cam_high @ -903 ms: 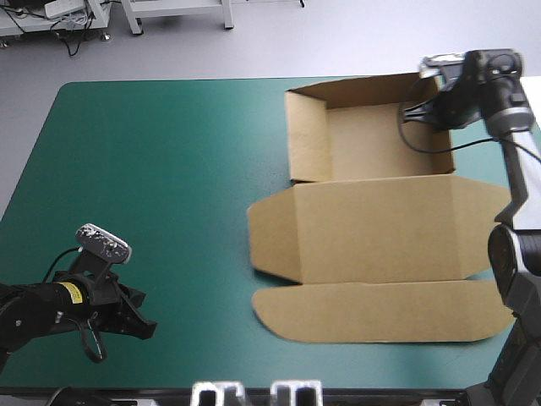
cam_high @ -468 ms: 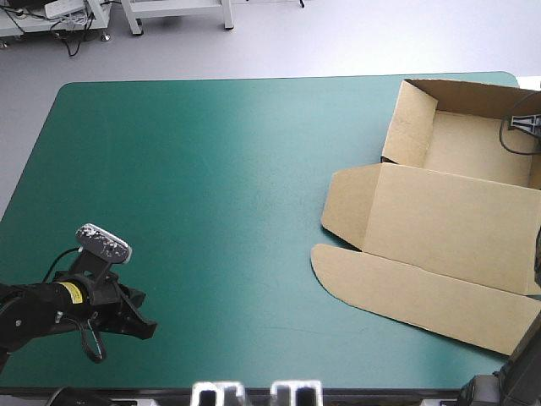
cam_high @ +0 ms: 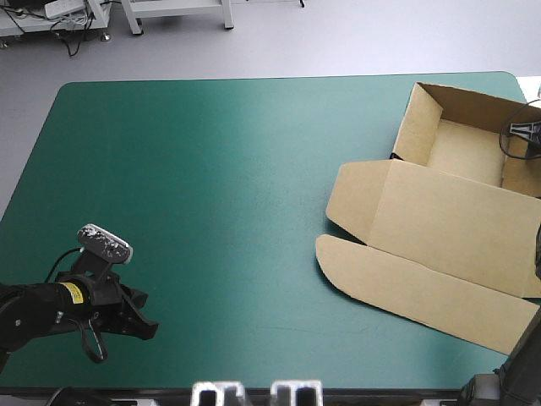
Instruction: Fold the box
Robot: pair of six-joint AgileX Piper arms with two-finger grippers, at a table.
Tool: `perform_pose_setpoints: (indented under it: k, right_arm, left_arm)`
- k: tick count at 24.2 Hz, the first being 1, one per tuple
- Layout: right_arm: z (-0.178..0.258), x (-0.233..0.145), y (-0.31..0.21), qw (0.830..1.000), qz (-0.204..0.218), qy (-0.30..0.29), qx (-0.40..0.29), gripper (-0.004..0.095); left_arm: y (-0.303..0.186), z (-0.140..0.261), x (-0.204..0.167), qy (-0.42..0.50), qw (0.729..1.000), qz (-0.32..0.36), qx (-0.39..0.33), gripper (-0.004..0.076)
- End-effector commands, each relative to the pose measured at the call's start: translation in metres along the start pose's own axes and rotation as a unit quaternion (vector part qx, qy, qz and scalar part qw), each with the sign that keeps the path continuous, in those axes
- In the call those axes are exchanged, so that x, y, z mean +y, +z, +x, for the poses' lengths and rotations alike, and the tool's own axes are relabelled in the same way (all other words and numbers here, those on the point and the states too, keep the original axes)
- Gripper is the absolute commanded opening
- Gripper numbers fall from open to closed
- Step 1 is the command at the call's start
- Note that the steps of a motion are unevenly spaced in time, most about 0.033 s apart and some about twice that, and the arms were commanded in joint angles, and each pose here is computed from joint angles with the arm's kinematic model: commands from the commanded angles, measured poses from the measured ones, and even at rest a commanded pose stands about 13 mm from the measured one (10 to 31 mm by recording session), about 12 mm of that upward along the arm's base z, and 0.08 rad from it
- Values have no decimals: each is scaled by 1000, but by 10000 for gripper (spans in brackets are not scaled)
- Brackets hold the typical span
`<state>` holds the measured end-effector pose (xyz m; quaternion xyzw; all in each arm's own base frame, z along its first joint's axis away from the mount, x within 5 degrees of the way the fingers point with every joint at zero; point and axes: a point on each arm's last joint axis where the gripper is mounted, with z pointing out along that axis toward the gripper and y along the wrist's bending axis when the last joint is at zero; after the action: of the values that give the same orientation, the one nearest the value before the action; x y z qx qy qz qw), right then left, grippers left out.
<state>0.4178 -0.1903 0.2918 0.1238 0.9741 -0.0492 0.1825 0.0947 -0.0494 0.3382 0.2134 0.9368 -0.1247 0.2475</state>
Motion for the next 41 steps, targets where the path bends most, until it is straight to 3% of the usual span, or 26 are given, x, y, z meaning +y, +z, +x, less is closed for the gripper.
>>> perform_pose_setpoints:
  k: [1,3,7,13,15,18,20,21,24,27,30,36,41]
  right_arm:
    - [-9,-6,-45,997,23,0,-74,818]
    - [-11,-7,-53,996,31,19,-81,916]
    - [-11,-5,-86,994,26,21,-105,899]
    - [1,21,-170,975,-76,11,-206,750]
    - [9,36,-202,961,-128,-7,-246,622]
    - [27,60,-246,942,-158,-44,-292,366]
    - [45,80,-273,931,-170,-75,-313,169]
    - [64,102,-292,920,-186,-122,-324,-13]
    - [116,140,-317,893,-225,-211,-327,-19]
    - [180,168,-314,872,-278,-287,-283,-19]
    - [231,170,-287,870,-302,-315,-228,-18]
    - [312,143,-239,874,-286,-328,-215,-19]
    - [338,133,-226,872,-285,-321,-234,-19]
  left_arm:
    - [-6,-5,-5,-9,1000,21,-20,-10]
    - [-6,-5,-5,-9,1000,21,-20,-10]
    - [-6,-5,-5,-9,1000,21,-22,-10]
    - [-6,-12,-4,-10,998,15,-58,-10]
    - [-7,-14,-3,-10,997,13,-69,-10]
    - [-7,-15,-1,-7,997,2,-75,-10]
    - [-7,-16,0,-4,997,-5,-78,-10]
    - [-7,-16,0,-4,997,-6,-80,-10]
    - [-7,-16,0,-4,997,-6,-78,-10]
    - [-7,-16,0,2,997,-6,-78,-10]
    - [-7,-15,0,1,997,-4,-72,-10]
    - [-7,-12,-7,18,997,33,-61,-10]
    - [-9,-10,-13,20,996,64,-63,-10]
